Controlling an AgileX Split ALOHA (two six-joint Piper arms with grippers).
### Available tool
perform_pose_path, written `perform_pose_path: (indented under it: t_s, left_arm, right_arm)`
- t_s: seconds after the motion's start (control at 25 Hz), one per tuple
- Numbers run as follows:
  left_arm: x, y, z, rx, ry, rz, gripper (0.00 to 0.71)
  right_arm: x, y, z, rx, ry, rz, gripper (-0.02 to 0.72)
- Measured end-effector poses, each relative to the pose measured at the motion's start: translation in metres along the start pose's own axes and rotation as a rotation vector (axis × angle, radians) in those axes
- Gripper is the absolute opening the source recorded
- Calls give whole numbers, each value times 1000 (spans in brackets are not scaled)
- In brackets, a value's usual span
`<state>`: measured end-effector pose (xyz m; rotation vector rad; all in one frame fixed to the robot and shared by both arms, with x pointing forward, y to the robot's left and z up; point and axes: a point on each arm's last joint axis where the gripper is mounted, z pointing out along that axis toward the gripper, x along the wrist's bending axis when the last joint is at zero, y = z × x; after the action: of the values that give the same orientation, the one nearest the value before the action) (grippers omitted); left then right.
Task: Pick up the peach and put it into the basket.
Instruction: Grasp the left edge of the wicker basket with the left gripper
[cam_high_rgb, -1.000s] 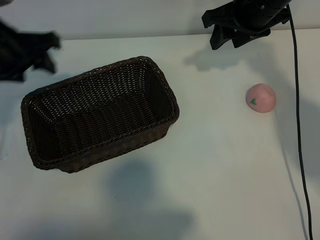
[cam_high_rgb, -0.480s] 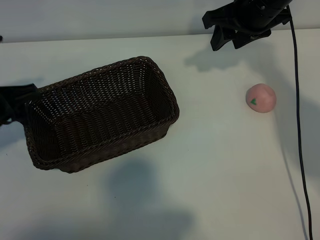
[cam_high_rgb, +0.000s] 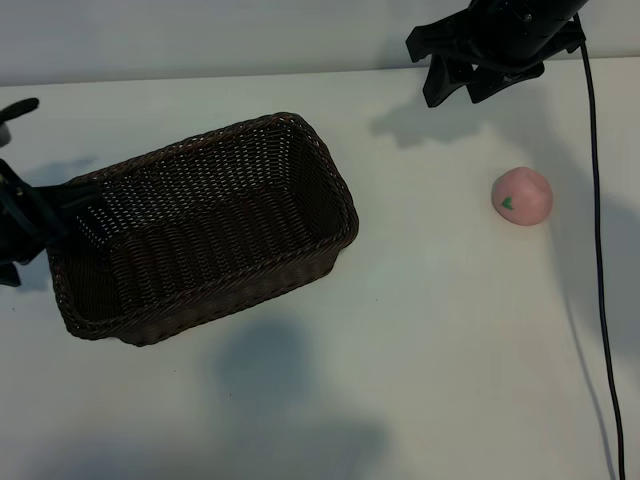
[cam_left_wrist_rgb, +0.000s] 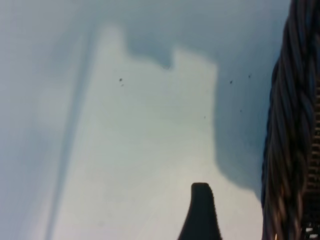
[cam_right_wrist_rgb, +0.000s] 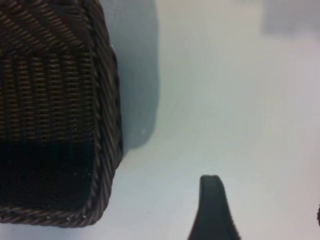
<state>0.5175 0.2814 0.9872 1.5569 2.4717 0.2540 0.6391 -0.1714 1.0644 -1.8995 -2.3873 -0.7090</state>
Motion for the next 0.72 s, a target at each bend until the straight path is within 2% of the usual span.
perform_pose_path:
  t_s: [0.32,0.72]
  left_arm:
    - [-4,7,33,45,-49,9,576]
    - [-7,5,68,118,-35,8,574]
  right_arm:
    - [0,-1,0,10,1,0,493]
    - [0,-1,0,15,1,0,493]
